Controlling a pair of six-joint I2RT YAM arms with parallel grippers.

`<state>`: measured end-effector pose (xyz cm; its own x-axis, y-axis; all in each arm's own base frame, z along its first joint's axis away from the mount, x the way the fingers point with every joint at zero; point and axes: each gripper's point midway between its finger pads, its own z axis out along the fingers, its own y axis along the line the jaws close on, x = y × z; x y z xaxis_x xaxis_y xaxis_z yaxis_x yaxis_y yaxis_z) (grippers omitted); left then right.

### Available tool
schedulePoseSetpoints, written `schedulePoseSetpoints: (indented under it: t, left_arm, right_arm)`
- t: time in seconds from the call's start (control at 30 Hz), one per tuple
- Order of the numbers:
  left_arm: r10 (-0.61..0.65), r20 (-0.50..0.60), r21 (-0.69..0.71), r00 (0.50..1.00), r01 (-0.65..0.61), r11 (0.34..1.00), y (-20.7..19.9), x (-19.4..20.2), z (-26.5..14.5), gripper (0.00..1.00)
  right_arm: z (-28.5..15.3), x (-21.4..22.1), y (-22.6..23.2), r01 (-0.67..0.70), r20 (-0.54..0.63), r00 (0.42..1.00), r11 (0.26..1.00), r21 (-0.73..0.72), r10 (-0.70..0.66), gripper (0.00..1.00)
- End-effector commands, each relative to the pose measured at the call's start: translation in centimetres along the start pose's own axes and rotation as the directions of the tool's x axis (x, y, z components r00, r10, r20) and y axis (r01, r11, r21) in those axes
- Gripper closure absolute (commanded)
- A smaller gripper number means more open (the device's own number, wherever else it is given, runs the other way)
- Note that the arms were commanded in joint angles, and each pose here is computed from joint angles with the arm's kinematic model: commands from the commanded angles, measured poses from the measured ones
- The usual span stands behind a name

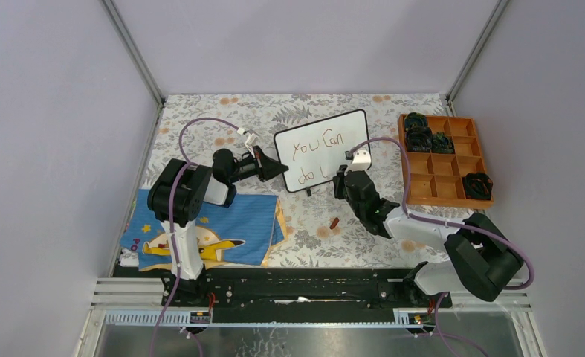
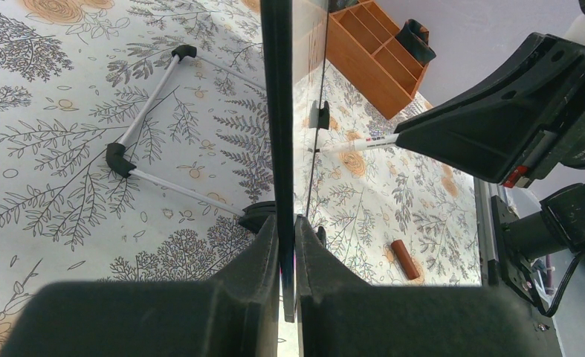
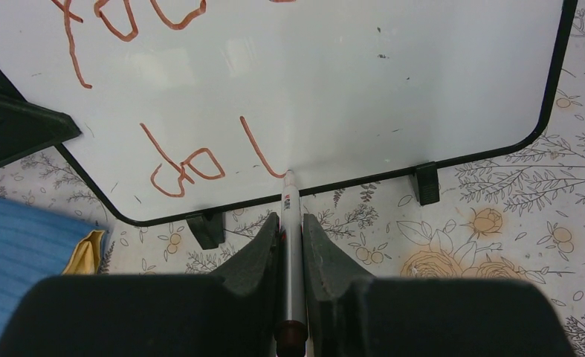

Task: Write a sentence on the whiteboard

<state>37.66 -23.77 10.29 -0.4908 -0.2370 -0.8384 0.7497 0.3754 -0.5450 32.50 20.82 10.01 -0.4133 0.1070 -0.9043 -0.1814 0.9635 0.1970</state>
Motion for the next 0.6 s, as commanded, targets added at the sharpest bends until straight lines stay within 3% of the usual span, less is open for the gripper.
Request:
schedulePoseSetpoints:
  t: [0.0,0.57]
  left_arm:
    - [-0.038,-0.086,-0.03,0.996,0.036,0.999,0.6,3.1,0.0,1.0]
    - [-0.037,-0.087,-0.03,0.995,0.035,0.999,0.6,3.1,0.0,1.0]
  right_arm:
    - [-0.7,-3.3,0.4,-0.033,0.091,0.995,0.999,0.003,0.033,1.0]
    - [-1.2,-4.5,4.4,-0.014,0.105,0.994,0.979,-0.201,0.035,1.0]
